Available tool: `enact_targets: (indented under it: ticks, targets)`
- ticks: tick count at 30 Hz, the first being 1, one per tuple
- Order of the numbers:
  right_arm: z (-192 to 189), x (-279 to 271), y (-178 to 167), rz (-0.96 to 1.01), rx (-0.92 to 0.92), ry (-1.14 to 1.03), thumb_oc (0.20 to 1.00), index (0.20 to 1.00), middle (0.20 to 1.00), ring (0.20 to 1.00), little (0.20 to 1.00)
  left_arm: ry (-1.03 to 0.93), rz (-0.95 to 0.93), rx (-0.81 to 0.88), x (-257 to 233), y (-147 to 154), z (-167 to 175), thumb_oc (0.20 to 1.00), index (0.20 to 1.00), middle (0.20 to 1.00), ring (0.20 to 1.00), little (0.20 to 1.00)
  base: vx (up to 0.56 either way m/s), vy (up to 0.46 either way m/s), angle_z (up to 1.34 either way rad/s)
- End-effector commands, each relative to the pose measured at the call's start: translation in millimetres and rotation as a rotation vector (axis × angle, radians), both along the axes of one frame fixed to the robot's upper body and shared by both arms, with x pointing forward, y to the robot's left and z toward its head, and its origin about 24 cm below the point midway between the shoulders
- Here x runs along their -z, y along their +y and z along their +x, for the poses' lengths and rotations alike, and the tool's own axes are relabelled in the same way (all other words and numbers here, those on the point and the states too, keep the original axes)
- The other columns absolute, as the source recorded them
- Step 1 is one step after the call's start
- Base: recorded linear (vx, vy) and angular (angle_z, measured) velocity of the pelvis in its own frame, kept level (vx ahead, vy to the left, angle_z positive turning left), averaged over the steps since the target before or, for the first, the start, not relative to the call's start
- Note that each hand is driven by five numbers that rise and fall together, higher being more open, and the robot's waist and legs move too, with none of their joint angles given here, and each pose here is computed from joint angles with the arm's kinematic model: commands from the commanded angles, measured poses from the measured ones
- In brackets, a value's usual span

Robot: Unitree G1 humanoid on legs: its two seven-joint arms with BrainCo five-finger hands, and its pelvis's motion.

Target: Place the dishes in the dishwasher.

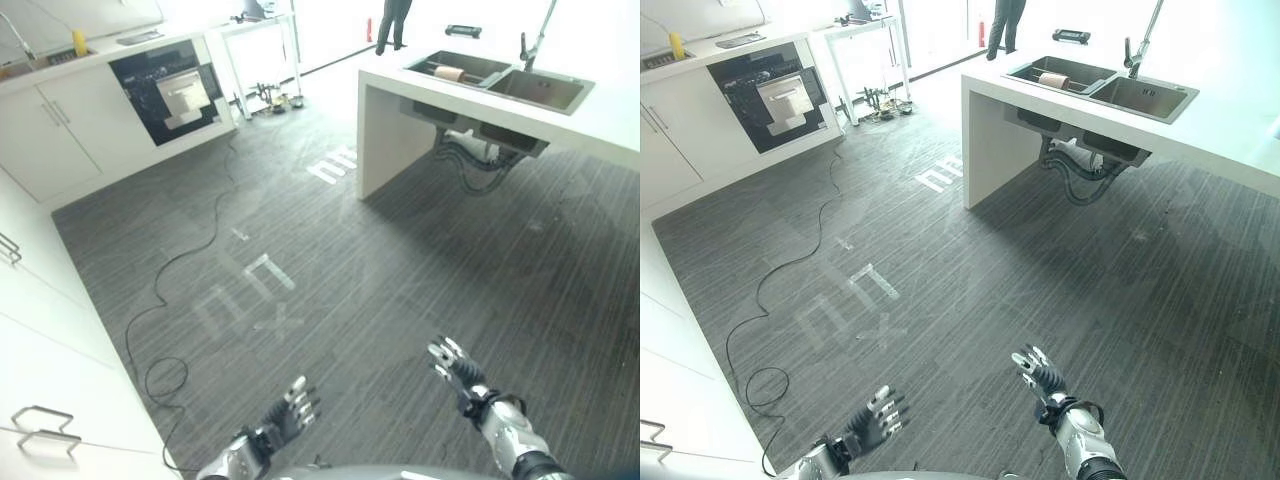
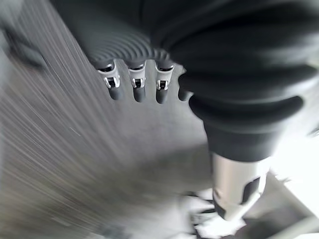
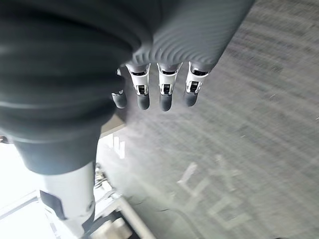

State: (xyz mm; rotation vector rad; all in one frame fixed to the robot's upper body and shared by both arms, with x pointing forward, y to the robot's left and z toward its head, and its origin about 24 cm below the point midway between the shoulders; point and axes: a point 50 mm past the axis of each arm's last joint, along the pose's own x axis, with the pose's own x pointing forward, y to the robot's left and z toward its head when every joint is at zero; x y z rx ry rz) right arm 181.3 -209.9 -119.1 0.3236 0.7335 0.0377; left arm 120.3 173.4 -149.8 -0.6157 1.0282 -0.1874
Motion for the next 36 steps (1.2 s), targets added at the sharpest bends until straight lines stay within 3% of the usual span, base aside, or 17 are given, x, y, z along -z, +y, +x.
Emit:
enact_targets:
  ticks: [1,10,13,15,17,36]
  targets:
    - [11.5,-4.3,-3.2,-0.054,-0.056,-0.015,1.0,1.0,1.0,1.0,1.0,-0.075,-0.006,0.022,-6.0,0.3,19.5,1.0,1.0,1.0,1.0,1.0,0.02,0.013,-0.04]
    - [-15.0,7.0,-16.8,-0.059,0.014,0.045,1.0,1.0,1.0,1.0,1.0,-0.079,0.044,-0.045,-4.2,15.0,11.2,1.0,1.0,1.0,1.0,1.0,-0.01,0.008,-0.06]
    - [-17.1,6.7,-18.3,-0.059,0.018,0.025,1.0,1.0,1.0,1.0,1.0,-0.14,0.248,0.022,-5.0,21.1,16.4,1.0,1.0,1.0,1.0,1.0,0.0,0.0,0.0]
    - [-20.3,8.4,-19.2,-0.085,-0.014,0.048,1.0,1.0,1.0,1.0,1.0,-0.16,0.327,-0.08,-6.5,26.1,20.8,1.0,1.0,1.0,1.0,1.0,0.0,-0.051,-0.01]
    - [-12.9,3.9,-15.9,-0.065,-0.063,0.003,1.0,1.0,1.0,1.0,1.0,-0.166,0.397,-0.028,-5.5,23.2,18.7,1.0,1.0,1.0,1.0,1.0,-0.1,-0.122,0.0]
    - [37.3,-36.9,-13.0,-0.034,-0.122,-0.221,1.0,1.0,1.0,1.0,1.0,-0.305,0.229,-0.183,-25.8,10.5,54.1,1.0,1.0,1.0,1.0,1.0,0.0,-0.087,0.09]
